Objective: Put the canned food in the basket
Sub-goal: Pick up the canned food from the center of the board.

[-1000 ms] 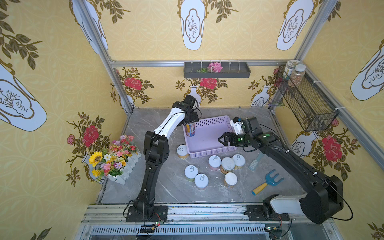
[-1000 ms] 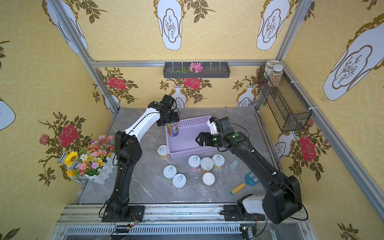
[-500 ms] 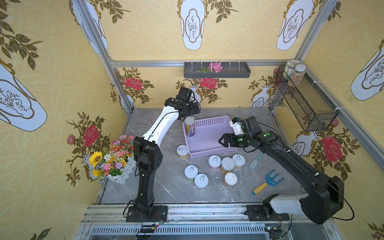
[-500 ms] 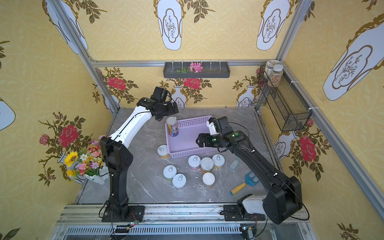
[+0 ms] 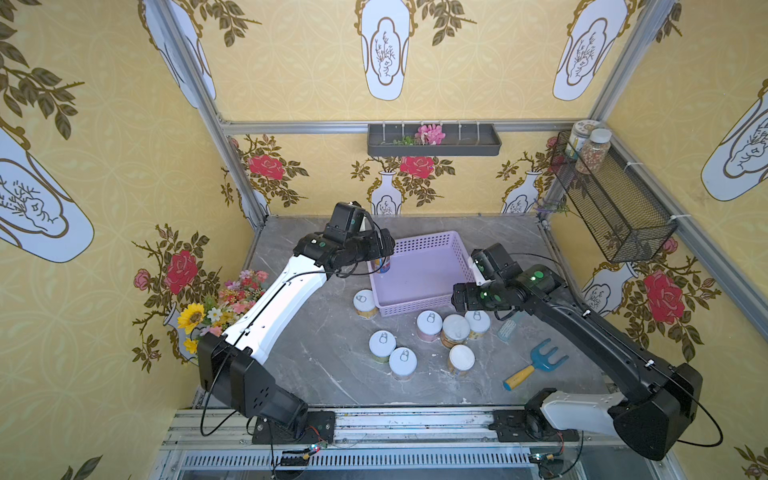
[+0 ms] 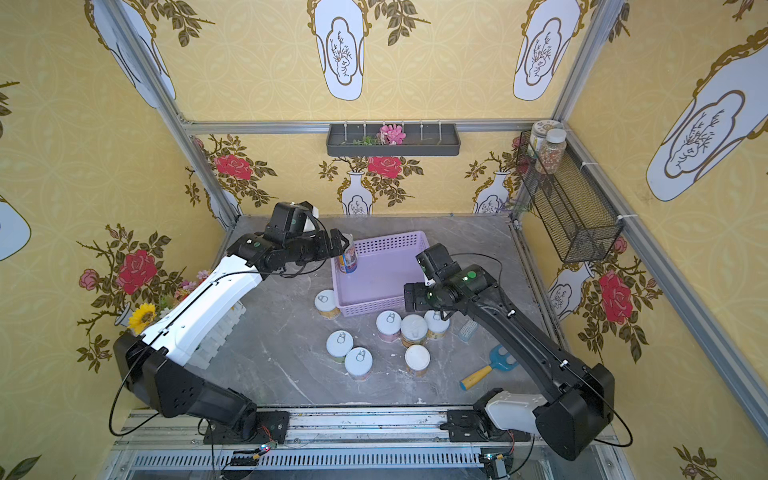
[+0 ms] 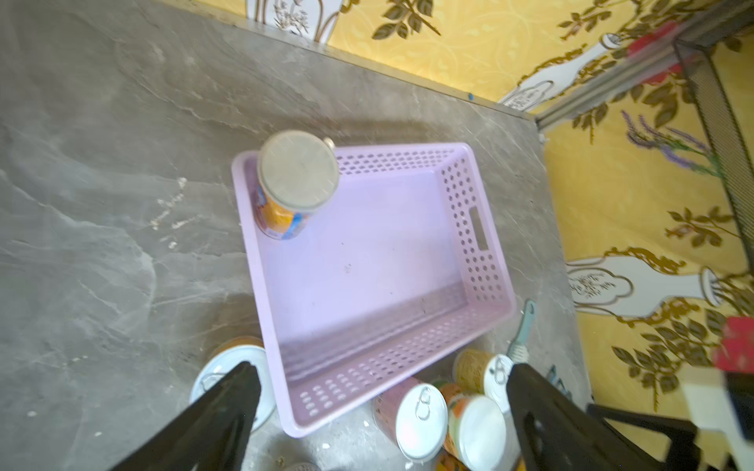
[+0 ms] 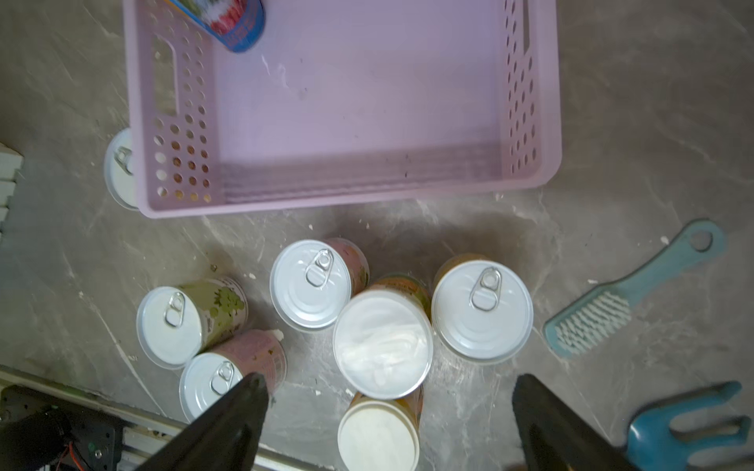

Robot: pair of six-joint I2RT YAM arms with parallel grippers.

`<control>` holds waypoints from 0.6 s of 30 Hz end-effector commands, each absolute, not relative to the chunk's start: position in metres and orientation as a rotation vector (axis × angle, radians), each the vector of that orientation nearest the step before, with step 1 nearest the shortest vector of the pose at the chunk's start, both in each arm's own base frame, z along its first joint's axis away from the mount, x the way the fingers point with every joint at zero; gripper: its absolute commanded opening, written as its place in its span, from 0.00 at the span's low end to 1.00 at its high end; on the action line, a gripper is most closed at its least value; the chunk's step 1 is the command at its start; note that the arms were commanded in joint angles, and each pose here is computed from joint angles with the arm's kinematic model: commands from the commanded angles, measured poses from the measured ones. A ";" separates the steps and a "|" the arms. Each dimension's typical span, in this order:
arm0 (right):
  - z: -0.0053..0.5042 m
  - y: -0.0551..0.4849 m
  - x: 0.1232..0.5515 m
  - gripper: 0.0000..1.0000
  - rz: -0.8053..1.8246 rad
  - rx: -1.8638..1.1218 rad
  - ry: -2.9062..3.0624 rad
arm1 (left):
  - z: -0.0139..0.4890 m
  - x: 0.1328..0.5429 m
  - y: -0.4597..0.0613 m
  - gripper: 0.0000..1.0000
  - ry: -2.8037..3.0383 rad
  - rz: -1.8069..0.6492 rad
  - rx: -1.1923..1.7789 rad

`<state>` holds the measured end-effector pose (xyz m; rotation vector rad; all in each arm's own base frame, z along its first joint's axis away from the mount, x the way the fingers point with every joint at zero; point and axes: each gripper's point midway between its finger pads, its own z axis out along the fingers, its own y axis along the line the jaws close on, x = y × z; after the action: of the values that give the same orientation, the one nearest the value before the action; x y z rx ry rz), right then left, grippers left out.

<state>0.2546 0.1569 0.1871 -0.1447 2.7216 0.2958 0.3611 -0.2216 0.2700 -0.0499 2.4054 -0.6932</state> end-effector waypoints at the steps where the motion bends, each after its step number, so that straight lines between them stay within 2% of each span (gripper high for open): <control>1: 0.174 0.157 0.239 0.97 0.259 -0.124 2.795 | 0.274 0.345 -0.243 1.00 2.372 -0.868 0.005; 4: 0.162 0.164 0.233 0.97 0.242 -0.122 2.843 | 0.269 0.318 -0.264 1.00 2.364 -0.946 0.085; 9: 0.144 0.168 0.233 0.97 0.208 -0.092 2.909 | 0.244 0.285 -0.275 1.00 2.390 -1.153 0.045; 18: 0.120 0.177 0.232 0.97 0.149 -0.099 2.997 | 0.227 0.262 -0.263 1.00 2.434 -1.185 -0.026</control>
<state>0.2323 0.1776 0.1227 -0.1181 2.9785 0.1694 0.2647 -0.2595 0.2239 -0.0145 2.4435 -1.1339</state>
